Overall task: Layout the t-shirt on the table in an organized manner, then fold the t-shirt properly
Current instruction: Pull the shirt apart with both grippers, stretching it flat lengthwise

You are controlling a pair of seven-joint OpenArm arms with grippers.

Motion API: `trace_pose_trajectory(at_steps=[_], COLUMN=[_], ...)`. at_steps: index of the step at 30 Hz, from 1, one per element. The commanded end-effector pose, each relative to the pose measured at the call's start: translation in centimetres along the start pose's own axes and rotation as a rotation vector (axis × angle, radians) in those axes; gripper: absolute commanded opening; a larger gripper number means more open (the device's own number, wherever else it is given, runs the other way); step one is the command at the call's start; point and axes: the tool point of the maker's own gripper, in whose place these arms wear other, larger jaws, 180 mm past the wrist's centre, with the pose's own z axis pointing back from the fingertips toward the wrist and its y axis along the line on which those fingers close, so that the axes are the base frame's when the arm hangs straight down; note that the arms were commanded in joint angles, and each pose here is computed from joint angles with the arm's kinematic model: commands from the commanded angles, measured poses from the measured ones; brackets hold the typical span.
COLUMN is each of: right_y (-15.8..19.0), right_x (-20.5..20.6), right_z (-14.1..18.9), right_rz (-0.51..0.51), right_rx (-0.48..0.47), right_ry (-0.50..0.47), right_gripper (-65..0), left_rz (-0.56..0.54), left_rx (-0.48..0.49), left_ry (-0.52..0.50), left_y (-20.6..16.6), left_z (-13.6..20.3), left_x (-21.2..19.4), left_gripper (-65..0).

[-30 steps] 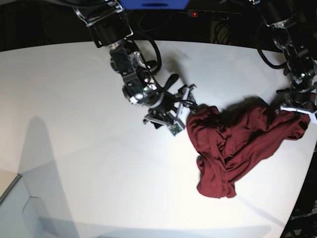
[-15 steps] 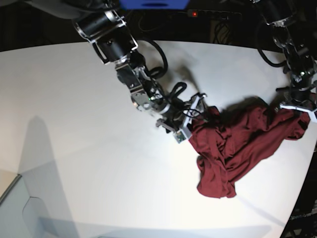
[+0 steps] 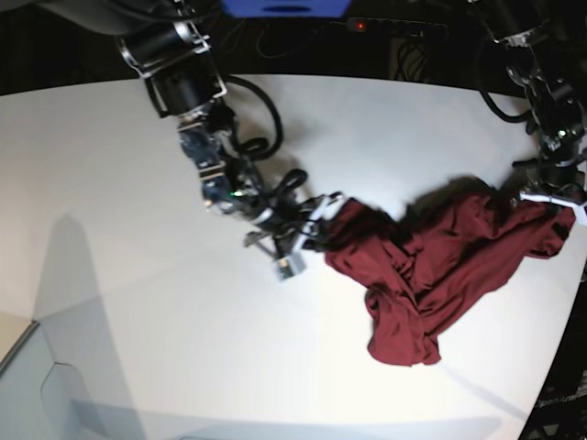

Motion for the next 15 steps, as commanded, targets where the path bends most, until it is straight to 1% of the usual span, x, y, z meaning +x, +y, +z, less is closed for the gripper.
trace_pose_trajectory(at_steps=[1, 4, 6, 11, 15], right_y=[-1.5, -5.6, -7.6, -10.4, -12.5], right_x=[4.8, 9.5, 12.2, 16.9, 19.3], right_z=[1.2, 5.0, 7.6, 12.5, 15.5], right_rz=[0.014, 0.036, 0.058, 0.108, 0.133], right_rx=[-0.029, -0.133, -0.192, -0.295, -0.368], right_ry=[-0.128, -0.227, -0.286, -0.405, -0.466], right_gripper=[-65.0, -65.0, -65.0, -65.0, -65.0], left_rz=[-0.01, -0.017, -0.025, 0.002, -0.008], left_rx=[-0.004, -0.017, -0.031, -0.048, -0.054], left_ry=[-0.096, -0.152, -0.185, -0.219, -0.24], left_y=[-0.2, -0.8, -1.4, -2.4, -2.7], left_z=[0.4, 1.2, 2.0, 3.1, 4.0], left_x=[3.1, 5.1, 6.1, 6.8, 7.2], left_gripper=[-64.7, -64.7, -64.7, -64.7, -64.7])
